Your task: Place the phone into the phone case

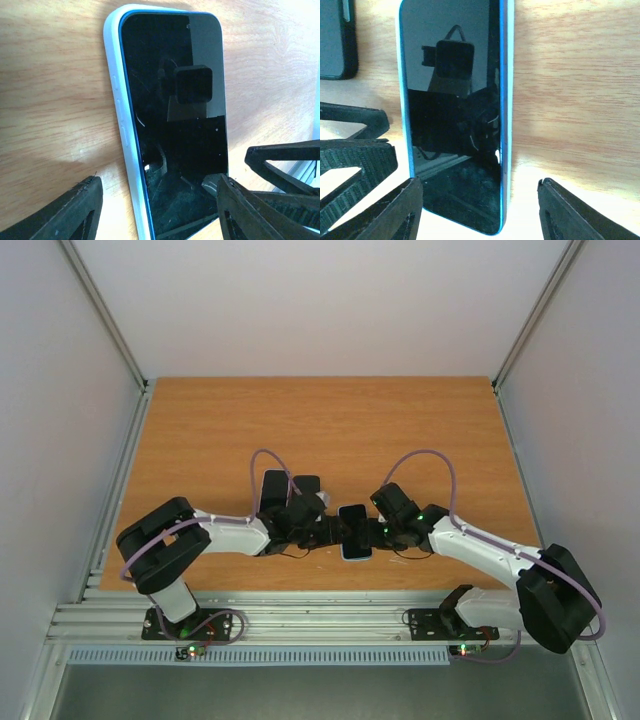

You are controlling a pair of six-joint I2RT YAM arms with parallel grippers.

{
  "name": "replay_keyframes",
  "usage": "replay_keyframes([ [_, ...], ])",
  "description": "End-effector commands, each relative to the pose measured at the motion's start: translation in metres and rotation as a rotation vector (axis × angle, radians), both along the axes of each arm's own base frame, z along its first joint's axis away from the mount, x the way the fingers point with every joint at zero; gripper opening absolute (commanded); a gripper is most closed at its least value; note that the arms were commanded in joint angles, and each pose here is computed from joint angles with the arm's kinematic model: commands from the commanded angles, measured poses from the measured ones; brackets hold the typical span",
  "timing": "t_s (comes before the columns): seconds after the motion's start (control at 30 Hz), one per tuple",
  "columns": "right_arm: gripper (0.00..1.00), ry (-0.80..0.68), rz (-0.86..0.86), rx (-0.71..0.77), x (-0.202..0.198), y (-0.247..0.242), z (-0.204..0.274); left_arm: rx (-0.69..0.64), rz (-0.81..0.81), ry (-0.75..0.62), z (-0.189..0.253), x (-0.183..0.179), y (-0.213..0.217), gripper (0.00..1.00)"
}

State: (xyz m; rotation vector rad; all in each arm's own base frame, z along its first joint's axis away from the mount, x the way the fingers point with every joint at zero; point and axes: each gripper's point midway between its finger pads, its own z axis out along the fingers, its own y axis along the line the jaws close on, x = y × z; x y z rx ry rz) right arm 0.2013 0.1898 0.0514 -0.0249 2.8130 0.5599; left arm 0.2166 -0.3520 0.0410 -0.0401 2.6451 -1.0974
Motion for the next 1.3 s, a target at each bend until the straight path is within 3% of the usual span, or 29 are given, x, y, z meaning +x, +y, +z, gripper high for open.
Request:
replay_keyframes([
  [0.0,0.63,-0.025,0.003,-0.054,0.000,-0.010,0.005,-0.004,-0.008,-0.019,0.004,-0.004,-0.001,0.64],
  [0.3,0.37,0.001,0.011,-0.039,-0.001,-0.004,-0.009,-0.006,-0.016,-0.001,-0.003,-0.009,-0.003,0.62],
  [0.6,0.18,0.022,0.027,-0.015,-0.001,0.003,-0.018,0.000,-0.019,0.007,-0.007,-0.012,-0.005,0.58],
  [0.97,0.09,0.046,0.067,0.113,-0.002,0.032,-0.016,-0.012,-0.043,0.024,-0.012,-0.018,-0.014,0.50],
  [1.27,0.06,0.085,0.108,0.105,-0.006,0.048,-0.027,-0.050,-0.050,0.039,-0.010,-0.027,-0.019,0.49],
])
